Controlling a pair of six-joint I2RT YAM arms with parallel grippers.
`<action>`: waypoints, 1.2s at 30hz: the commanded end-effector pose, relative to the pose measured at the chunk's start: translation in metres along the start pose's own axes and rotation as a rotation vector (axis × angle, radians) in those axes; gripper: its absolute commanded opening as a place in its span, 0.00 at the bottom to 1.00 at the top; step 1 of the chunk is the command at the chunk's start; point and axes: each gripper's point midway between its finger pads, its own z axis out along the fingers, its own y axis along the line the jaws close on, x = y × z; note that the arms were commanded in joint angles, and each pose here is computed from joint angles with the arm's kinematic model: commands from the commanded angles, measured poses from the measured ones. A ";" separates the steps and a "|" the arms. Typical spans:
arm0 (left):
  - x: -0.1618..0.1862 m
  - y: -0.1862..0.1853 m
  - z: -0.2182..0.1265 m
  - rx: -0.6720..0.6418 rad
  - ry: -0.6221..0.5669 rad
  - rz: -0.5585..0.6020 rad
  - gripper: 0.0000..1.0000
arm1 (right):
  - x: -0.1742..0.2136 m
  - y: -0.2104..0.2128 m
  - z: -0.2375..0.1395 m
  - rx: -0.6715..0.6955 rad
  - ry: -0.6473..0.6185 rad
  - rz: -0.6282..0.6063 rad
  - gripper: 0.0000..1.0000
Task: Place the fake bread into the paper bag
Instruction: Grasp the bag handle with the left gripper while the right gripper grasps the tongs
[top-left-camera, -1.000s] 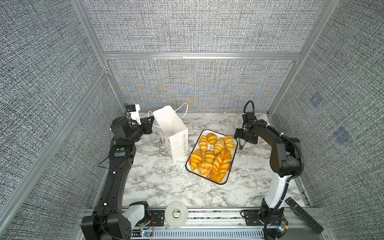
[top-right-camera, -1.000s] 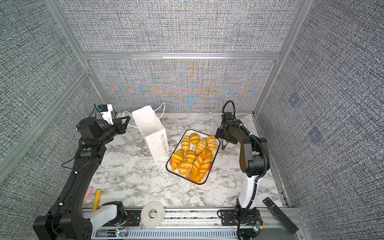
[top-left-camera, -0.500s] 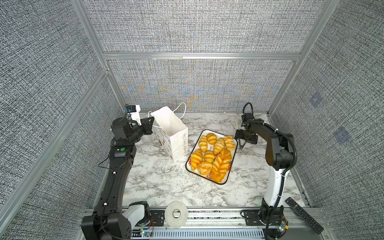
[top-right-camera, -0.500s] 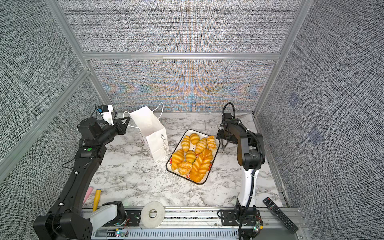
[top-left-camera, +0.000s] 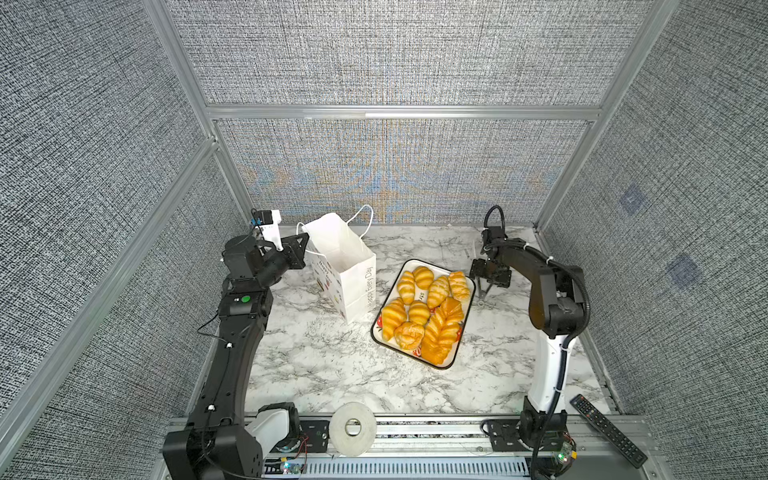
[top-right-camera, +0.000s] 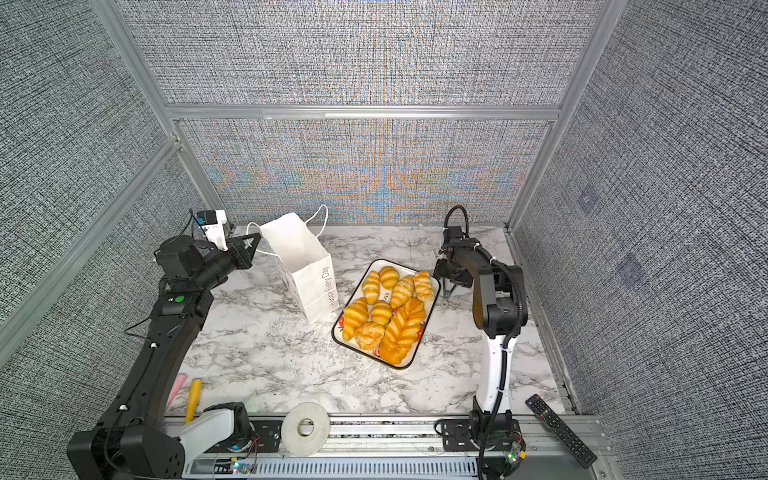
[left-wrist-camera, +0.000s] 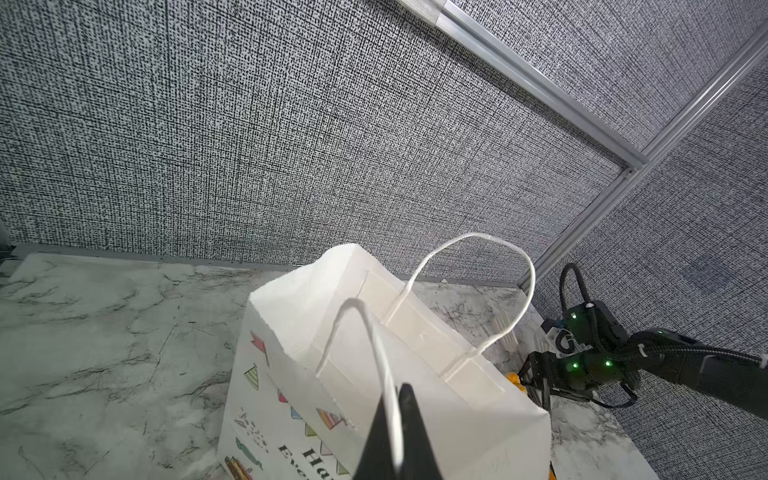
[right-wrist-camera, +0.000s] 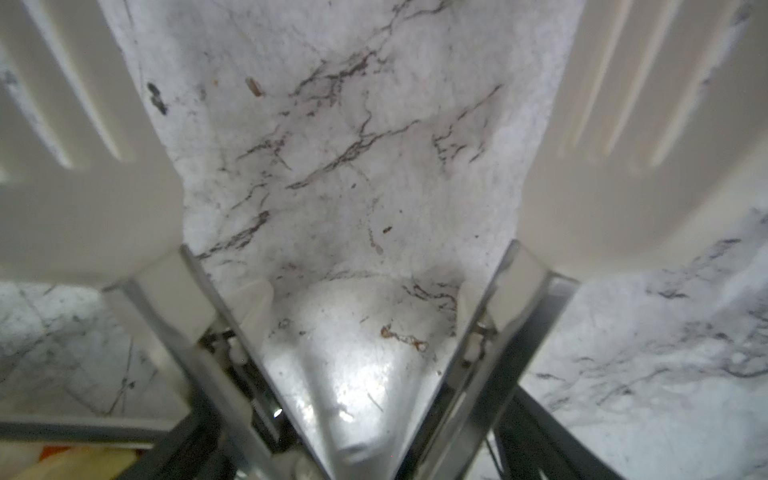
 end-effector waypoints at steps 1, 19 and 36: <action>-0.005 -0.003 0.000 0.018 -0.016 0.013 0.00 | 0.007 0.002 -0.002 -0.020 0.022 -0.008 0.84; -0.004 -0.003 0.000 0.015 -0.015 0.012 0.00 | 0.015 -0.008 0.004 0.026 0.029 -0.005 0.74; -0.004 -0.003 0.000 0.018 -0.014 0.007 0.00 | 0.025 -0.011 0.002 0.027 0.030 -0.016 0.73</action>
